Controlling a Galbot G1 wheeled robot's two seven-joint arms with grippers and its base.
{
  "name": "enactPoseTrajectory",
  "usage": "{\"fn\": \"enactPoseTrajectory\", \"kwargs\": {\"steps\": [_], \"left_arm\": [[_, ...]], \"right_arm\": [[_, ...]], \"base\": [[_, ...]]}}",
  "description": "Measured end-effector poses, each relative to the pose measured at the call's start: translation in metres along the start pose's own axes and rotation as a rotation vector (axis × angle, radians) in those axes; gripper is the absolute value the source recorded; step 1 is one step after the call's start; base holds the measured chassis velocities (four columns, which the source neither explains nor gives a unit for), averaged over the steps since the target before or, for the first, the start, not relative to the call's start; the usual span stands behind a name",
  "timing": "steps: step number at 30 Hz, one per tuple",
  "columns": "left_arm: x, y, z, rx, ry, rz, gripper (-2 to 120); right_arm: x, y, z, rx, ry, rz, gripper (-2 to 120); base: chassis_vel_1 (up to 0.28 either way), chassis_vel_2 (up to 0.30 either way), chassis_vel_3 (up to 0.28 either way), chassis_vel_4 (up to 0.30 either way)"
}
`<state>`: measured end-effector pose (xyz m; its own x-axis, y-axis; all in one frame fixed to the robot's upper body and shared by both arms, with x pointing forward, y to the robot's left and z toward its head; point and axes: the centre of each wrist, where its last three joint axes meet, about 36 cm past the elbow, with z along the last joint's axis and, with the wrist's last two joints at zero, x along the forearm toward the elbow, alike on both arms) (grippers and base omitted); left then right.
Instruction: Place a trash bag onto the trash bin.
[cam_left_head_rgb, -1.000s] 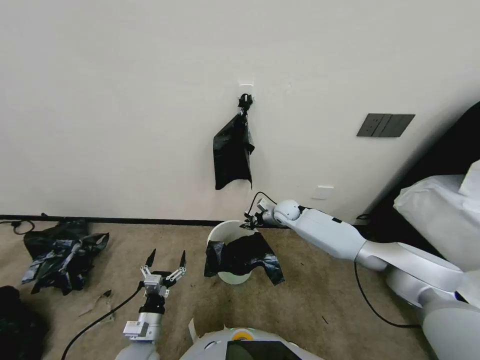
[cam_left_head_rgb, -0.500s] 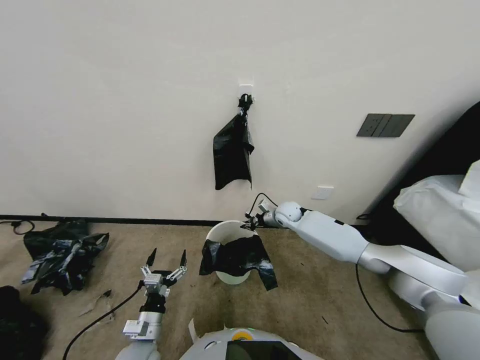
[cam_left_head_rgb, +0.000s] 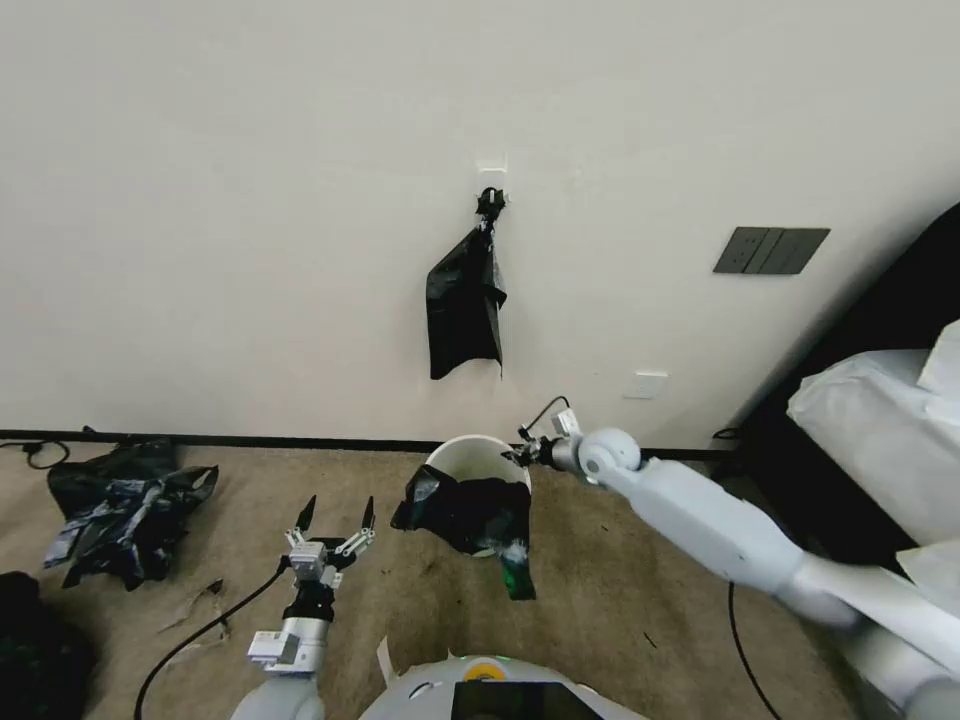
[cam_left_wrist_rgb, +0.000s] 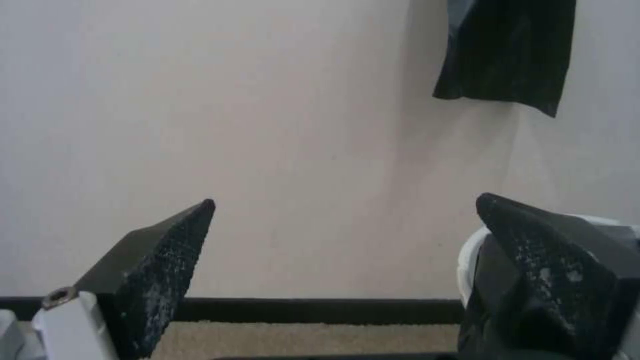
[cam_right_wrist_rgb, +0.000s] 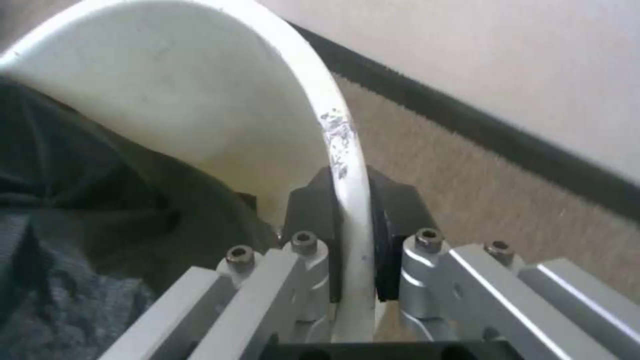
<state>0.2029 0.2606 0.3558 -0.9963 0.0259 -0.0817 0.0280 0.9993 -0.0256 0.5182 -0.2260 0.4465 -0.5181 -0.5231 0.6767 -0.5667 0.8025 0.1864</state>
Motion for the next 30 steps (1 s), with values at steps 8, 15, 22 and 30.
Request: {"fn": "enactPoseTrajectory", "kwargs": {"steps": [8, 15, 22, 30], "left_arm": [[-0.007, -0.005, -0.003, 0.021, 0.013, 0.028, 100], [-0.010, -0.010, -0.002, 0.034, 0.023, 0.049, 100], [-0.011, -0.012, -0.002, 0.037, 0.025, 0.055, 100], [-0.010, -0.009, -0.001, 0.035, 0.031, 0.042, 100]], "right_arm": [[0.042, 0.011, 0.037, -0.184, -0.070, 0.082, 7], [0.064, 0.023, 0.058, -0.352, -0.106, 0.232, 7], [0.069, 0.053, 0.067, -0.469, -0.099, 0.323, 7], [0.054, 0.089, 0.081, -0.678, -0.148, 0.419, 7]], "base": [[0.000, 0.000, 0.000, 0.000], [0.000, 0.000, 0.000, 0.000], [0.000, 0.000, 0.000, 0.000], [0.000, 0.000, 0.000, 0.000]]}}
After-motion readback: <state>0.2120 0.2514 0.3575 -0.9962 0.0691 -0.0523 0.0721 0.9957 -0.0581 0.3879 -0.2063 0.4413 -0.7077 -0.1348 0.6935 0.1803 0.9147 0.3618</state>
